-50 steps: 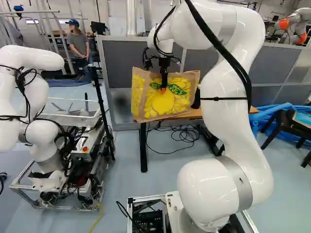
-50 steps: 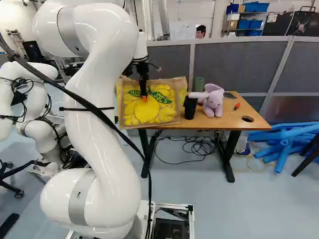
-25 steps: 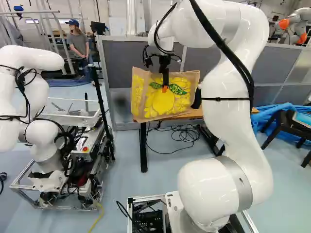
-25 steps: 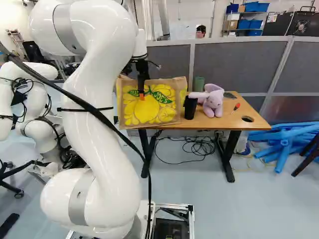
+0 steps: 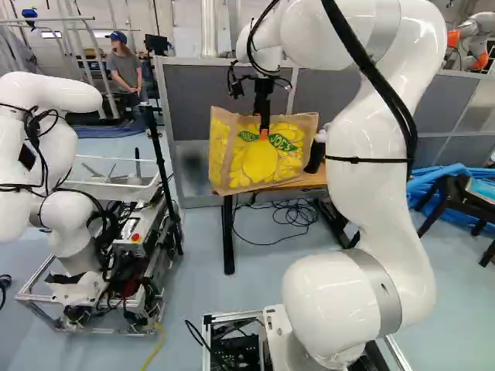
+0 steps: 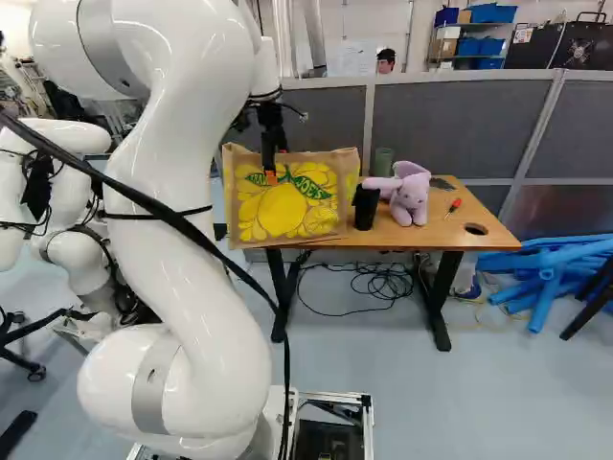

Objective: Pick up the bag on the ground and place it on the table

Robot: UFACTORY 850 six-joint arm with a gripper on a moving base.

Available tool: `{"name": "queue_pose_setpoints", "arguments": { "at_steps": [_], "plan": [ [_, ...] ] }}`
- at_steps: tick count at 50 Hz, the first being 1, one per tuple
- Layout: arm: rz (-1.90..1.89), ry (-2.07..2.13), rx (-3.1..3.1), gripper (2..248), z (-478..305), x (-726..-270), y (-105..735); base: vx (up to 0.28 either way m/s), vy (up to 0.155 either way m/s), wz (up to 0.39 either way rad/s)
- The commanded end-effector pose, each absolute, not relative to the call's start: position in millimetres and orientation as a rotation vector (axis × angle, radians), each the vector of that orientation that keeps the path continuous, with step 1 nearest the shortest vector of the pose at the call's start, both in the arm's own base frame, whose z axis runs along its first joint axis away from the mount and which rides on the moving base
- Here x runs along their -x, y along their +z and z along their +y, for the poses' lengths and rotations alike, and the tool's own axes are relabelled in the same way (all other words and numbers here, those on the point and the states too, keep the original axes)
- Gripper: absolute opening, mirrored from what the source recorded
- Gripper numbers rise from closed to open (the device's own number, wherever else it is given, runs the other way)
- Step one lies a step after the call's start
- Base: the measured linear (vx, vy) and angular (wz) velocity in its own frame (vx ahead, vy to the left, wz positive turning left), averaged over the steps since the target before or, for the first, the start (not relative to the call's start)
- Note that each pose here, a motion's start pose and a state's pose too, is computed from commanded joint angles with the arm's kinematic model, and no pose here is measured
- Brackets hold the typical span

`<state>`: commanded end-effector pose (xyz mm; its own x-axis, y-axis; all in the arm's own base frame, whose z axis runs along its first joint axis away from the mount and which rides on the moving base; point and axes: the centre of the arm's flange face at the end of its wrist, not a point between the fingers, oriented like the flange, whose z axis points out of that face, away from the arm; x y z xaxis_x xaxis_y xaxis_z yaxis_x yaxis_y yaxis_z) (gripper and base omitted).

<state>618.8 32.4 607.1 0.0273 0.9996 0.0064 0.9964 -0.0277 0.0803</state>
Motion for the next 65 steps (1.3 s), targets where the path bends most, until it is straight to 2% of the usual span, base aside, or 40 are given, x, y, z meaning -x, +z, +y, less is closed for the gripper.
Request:
{"name": "queue_pose_setpoints", "arguments": {
  "at_steps": [65],
  "plan": [
    [2.068,0.278,-2.125,247,30,-580,704,0.0,0.0,0.0]
  ]
}}
